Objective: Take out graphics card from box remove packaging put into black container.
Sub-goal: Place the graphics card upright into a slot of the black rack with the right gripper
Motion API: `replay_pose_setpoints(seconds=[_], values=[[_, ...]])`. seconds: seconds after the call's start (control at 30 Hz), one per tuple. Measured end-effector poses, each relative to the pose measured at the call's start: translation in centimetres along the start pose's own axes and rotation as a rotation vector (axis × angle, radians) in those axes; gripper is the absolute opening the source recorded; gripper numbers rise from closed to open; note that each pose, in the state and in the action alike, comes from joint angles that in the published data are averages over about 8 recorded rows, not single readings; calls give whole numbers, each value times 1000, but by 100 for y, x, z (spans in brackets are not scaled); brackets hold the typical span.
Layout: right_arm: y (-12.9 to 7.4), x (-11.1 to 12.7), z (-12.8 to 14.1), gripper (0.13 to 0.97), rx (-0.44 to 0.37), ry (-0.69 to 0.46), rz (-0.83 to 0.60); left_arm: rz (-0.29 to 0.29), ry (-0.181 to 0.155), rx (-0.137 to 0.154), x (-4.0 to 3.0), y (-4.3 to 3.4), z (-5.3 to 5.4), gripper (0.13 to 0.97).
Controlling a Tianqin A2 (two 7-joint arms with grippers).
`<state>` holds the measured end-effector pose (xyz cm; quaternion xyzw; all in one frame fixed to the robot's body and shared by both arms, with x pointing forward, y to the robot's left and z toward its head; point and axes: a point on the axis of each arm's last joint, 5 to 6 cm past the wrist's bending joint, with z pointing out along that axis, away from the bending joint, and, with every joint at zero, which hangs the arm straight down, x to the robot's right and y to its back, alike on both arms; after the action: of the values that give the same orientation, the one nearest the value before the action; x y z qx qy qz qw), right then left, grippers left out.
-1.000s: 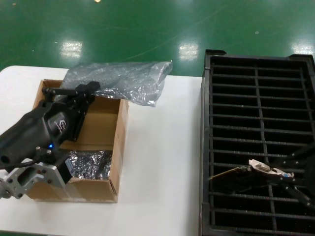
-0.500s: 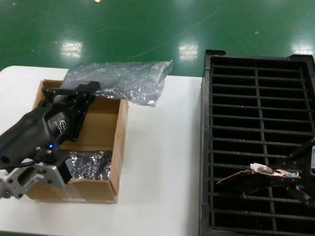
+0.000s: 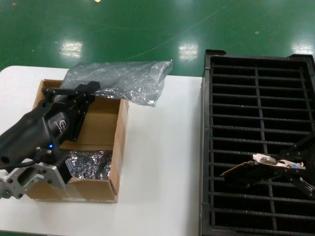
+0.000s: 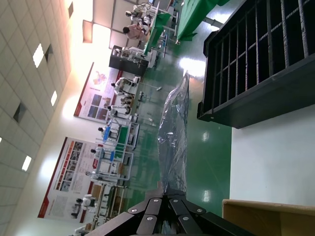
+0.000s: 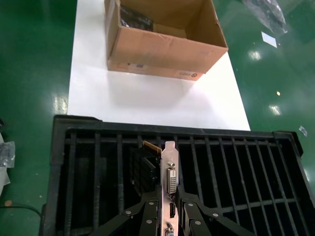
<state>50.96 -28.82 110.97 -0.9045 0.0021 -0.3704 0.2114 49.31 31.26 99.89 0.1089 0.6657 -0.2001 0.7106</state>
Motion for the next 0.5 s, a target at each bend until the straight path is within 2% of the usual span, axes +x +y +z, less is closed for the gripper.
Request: replay_pose_setpoints(seconds=[0.5], values=[[80, 30, 172, 185, -33, -18, 26, 0, 0, 0, 0, 0, 0, 139]])
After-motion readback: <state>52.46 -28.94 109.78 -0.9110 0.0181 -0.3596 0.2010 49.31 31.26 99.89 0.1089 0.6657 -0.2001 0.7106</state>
